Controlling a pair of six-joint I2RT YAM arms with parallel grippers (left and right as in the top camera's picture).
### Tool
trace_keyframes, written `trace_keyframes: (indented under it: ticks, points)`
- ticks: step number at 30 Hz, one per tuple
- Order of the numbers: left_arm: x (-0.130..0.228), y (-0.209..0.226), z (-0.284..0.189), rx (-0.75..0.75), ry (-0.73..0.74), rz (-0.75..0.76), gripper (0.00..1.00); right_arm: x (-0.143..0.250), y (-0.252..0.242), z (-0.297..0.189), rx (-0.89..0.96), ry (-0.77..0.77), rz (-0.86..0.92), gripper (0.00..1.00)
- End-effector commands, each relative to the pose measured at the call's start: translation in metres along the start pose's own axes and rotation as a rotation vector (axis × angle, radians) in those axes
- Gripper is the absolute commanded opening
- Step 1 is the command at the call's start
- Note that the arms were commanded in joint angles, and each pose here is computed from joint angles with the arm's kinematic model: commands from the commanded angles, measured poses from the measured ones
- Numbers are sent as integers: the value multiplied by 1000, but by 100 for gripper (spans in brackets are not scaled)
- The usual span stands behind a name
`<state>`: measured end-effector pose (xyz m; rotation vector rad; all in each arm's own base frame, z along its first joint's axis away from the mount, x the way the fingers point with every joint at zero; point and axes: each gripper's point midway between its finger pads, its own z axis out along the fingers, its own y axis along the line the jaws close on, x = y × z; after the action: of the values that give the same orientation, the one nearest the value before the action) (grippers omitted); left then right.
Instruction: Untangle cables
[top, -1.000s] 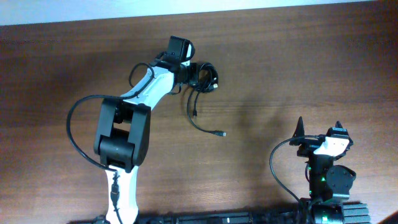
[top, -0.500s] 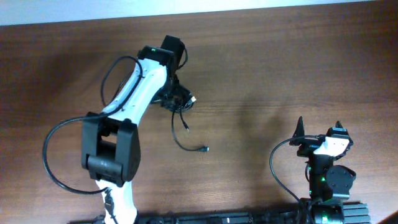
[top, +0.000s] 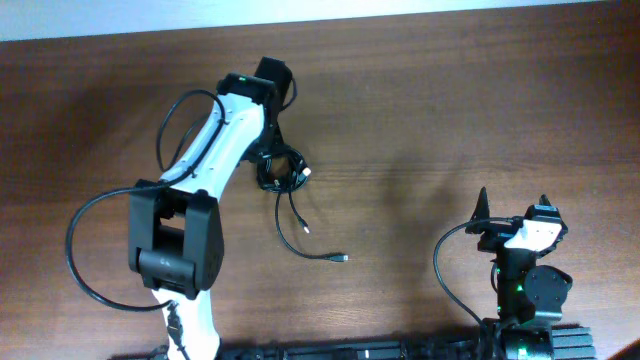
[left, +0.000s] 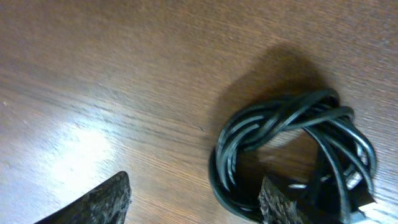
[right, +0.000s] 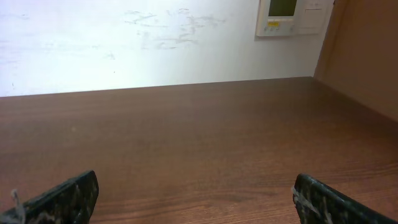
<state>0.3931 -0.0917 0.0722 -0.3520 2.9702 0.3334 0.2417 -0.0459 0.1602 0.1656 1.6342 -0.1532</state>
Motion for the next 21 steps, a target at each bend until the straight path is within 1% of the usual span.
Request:
trace_keyframes:
  ticks: [1, 3, 5, 8, 9, 11, 12, 13, 16, 18, 19, 20, 21]
  points:
    - [-2, 4, 1, 91, 33, 106, 57, 4, -1, 0, 7, 5, 4, 98]
    - [3, 7, 12, 107, 59, 103, 57, 4, -1, 0, 7, 5, 4, 99]
    - [19, -16, 24, 251, 105, 226, 57, 4, -1, 0, 7, 5, 4, 98]
    - [32, -19, 45, 261, 118, 241, 58, 4, -1, 0, 7, 5, 4, 98]
    - [34, -20, 51, 263, 113, 240, 56, 4, -1, 0, 7, 5, 4, 99]
    - [38, -23, 66, 271, 91, 237, 38, 4, -1, 0, 7, 5, 4, 98]
    - [40, -24, 77, 278, 74, 235, 25, 4, -1, 0, 7, 5, 4, 98]
    - [44, -24, 83, 279, 73, 235, 0, 4, -1, 0, 7, 5, 4, 98]
    - [40, -24, 73, 285, 56, 233, 0, 4, -1, 0, 7, 5, 4, 99]
    - [30, -20, 43, 310, -6, 225, 0, 4, -1, 0, 7, 5, 4, 98]
    - [22, -15, 11, 337, -75, 216, 0, 4, -1, 0, 7, 5, 4, 98]
    - [18, -12, -4, 351, -112, 211, 0, 4, -1, 0, 7, 5, 4, 98]
    - [12, -8, -30, 380, -172, 163, 0, 4, -1, 0, 7, 5, 4, 98]
